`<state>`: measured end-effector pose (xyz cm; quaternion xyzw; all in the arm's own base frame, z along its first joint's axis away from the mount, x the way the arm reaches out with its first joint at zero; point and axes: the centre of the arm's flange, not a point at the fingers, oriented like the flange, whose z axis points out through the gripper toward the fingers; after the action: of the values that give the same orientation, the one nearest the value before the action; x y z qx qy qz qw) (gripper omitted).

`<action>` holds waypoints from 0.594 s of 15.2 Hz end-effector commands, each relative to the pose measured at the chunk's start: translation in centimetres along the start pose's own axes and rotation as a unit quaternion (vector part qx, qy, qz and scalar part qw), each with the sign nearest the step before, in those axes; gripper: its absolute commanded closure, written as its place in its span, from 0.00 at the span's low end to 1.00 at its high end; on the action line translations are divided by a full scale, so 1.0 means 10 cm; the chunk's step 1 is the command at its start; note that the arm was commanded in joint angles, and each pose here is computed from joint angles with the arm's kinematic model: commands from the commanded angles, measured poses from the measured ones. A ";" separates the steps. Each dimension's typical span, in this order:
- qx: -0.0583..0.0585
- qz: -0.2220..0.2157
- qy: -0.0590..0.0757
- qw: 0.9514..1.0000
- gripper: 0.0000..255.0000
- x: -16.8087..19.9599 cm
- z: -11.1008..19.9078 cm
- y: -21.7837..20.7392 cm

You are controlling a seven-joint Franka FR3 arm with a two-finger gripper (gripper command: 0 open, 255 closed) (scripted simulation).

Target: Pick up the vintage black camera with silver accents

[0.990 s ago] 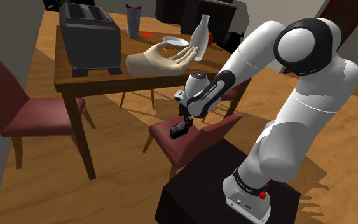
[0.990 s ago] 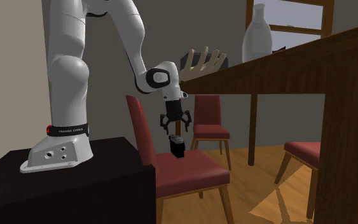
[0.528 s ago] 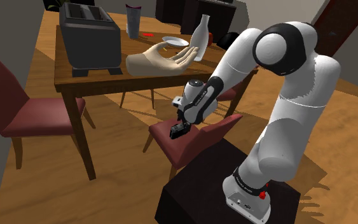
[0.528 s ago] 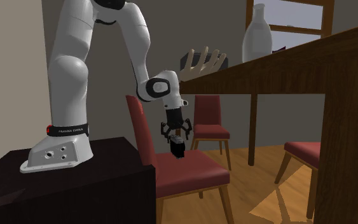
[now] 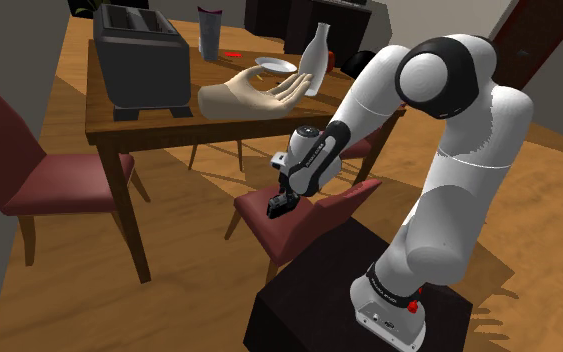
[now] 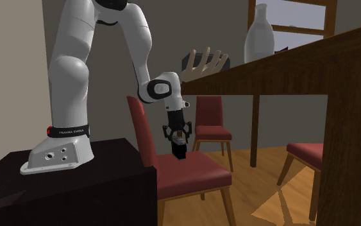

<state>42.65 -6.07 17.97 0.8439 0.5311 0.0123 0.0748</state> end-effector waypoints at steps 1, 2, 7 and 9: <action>0.001 0.000 0.000 1.000 1.00 0.00 0.01 -0.01; 0.001 0.000 0.000 1.000 1.00 0.00 0.01 -0.01; 0.001 0.000 0.000 1.000 1.00 -0.01 -0.20 0.03; 0.001 0.000 0.000 1.000 1.00 -0.02 -0.30 0.04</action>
<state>42.64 -6.03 20.50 0.8437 0.5315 0.0114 0.0743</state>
